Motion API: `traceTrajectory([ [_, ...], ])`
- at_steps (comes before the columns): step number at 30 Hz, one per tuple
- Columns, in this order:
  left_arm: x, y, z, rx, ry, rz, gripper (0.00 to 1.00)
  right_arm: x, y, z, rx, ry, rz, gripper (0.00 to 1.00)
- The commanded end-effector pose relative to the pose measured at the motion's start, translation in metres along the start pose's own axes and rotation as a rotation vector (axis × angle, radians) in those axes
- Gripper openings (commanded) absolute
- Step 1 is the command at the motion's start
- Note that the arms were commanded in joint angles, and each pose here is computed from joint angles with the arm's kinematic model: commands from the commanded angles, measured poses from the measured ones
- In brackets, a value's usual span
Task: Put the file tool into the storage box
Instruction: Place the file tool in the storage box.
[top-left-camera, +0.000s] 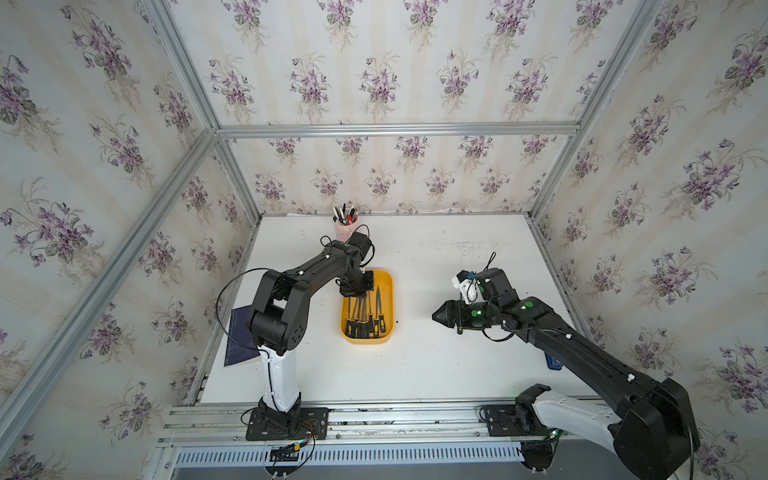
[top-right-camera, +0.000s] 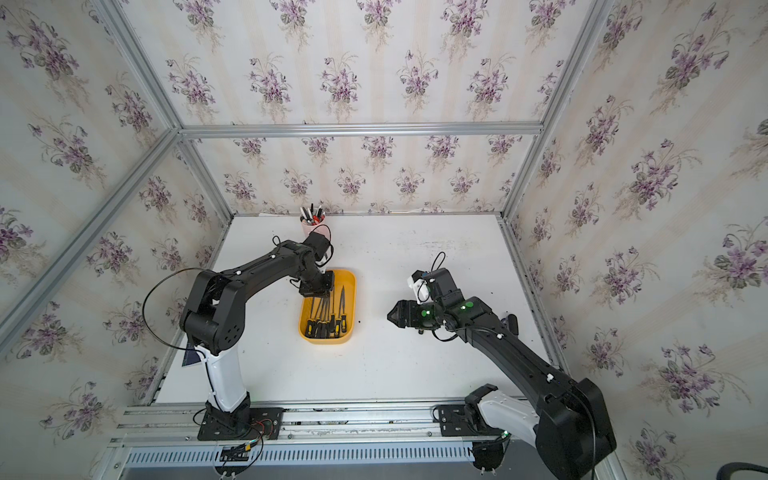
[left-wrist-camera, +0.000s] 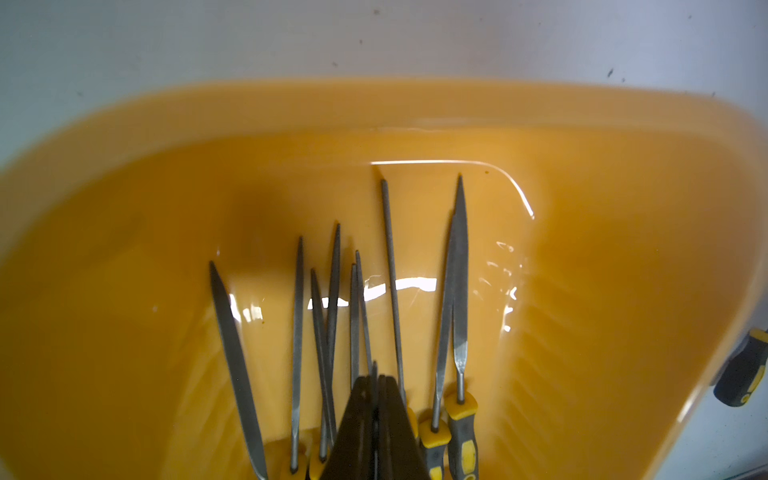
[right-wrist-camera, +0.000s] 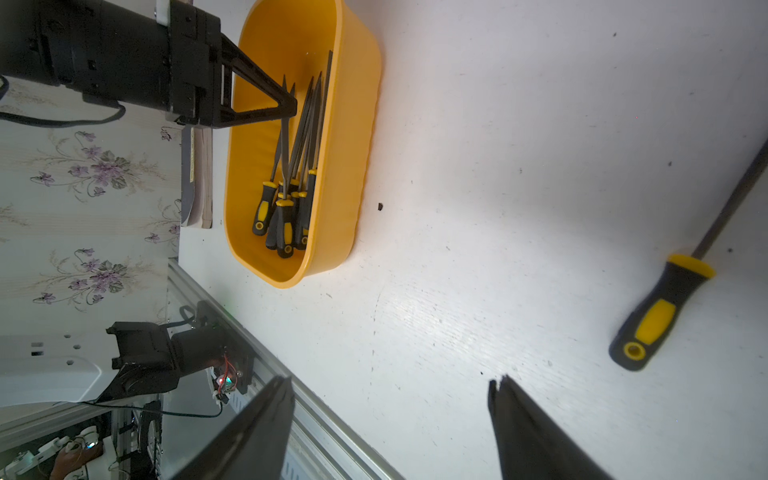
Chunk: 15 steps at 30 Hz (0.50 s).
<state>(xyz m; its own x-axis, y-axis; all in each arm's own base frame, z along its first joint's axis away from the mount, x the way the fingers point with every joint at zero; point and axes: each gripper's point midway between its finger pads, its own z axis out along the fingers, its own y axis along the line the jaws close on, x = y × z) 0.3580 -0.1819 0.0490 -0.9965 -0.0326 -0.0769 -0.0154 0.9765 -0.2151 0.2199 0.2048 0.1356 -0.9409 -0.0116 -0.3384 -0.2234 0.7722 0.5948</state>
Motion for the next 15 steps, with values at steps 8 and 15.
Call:
traceTrajectory([
  [8,-0.004,-0.001,-0.005,-0.006,-0.018,-0.008,0.24,-0.002,-0.002,-0.002,0.015,-0.016,-0.009,0.79],
  [15,-0.012,-0.009,-0.026,0.021,-0.059,-0.007,0.36,0.000,-0.009,-0.003,0.048,-0.021,0.002,0.79],
])
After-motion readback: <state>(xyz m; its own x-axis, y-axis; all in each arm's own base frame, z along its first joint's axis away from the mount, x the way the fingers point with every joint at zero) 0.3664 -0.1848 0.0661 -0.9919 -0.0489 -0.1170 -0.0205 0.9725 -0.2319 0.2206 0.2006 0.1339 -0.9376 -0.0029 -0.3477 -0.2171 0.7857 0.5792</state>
